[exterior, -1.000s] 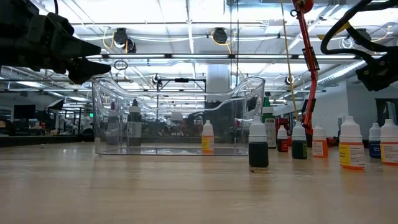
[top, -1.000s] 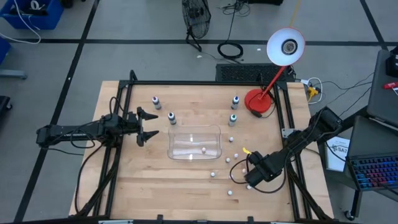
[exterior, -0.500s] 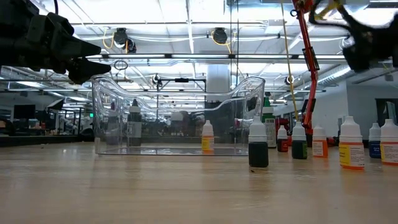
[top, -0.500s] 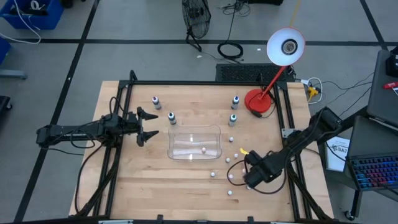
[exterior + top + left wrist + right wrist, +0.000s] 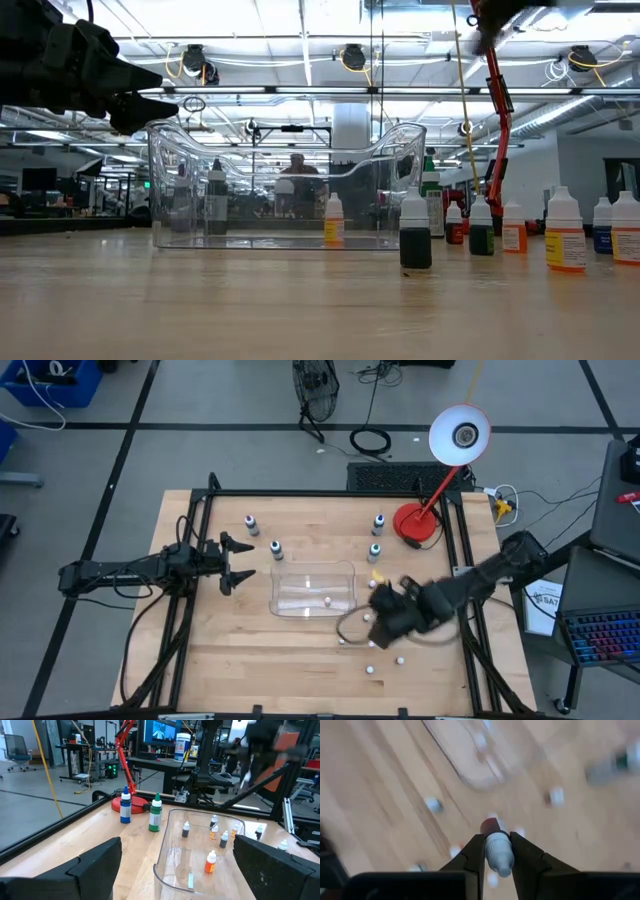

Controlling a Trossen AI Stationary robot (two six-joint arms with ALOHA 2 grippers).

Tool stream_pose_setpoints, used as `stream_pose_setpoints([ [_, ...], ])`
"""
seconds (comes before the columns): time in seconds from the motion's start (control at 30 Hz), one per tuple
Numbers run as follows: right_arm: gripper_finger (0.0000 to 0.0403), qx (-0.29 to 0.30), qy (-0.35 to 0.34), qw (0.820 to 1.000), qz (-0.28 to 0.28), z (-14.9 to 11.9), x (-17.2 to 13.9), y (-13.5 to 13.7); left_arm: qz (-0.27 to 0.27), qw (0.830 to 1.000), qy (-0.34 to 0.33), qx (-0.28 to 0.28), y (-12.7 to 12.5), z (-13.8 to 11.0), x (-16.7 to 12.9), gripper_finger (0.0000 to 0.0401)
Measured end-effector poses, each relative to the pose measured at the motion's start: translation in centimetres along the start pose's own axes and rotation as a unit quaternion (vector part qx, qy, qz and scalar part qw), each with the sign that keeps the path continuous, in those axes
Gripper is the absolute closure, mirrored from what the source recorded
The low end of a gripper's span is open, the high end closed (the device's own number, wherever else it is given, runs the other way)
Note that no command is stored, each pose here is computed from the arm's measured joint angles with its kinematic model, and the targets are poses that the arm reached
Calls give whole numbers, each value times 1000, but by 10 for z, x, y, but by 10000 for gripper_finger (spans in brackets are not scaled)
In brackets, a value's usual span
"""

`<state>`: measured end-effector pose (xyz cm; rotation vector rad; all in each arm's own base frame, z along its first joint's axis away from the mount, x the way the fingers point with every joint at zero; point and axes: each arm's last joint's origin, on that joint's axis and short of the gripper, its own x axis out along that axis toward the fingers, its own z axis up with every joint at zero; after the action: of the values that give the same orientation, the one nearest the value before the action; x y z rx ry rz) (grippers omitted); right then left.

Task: Pick & Place food coloring
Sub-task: Put the red food coloring bottle into the transparent bin

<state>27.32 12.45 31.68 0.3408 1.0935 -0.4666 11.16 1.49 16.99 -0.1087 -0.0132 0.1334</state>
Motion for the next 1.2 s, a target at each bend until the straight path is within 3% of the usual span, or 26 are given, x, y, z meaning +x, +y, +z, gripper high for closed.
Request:
stream_pose_setpoints([
  [0.23,349,-70,-79,991,83,82,0,-25,0,1000,0,0,0,0,0,22],
  [0.47,349,-160,-62,979,114,135,29,-29,0,1000,0,0,0,0,0,22],
  [0.6,349,-315,-27,928,195,147,49,-15,0,1000,0,0,0,0,0,22],
  [0.67,349,-383,-27,902,198,148,58,-9,0,1000,0,0,0,0,0,22],
  [0.8,349,-529,-1,830,178,138,75,-1,0,1000,0,0,0,0,0,22],
  [1.0,349,-580,13,809,97,134,90,5,0,1000,0,0,0,0,0,22],
  [1.2,349,-627,11,777,55,136,113,13,0,1000,0,0,0,0,0,22],
])
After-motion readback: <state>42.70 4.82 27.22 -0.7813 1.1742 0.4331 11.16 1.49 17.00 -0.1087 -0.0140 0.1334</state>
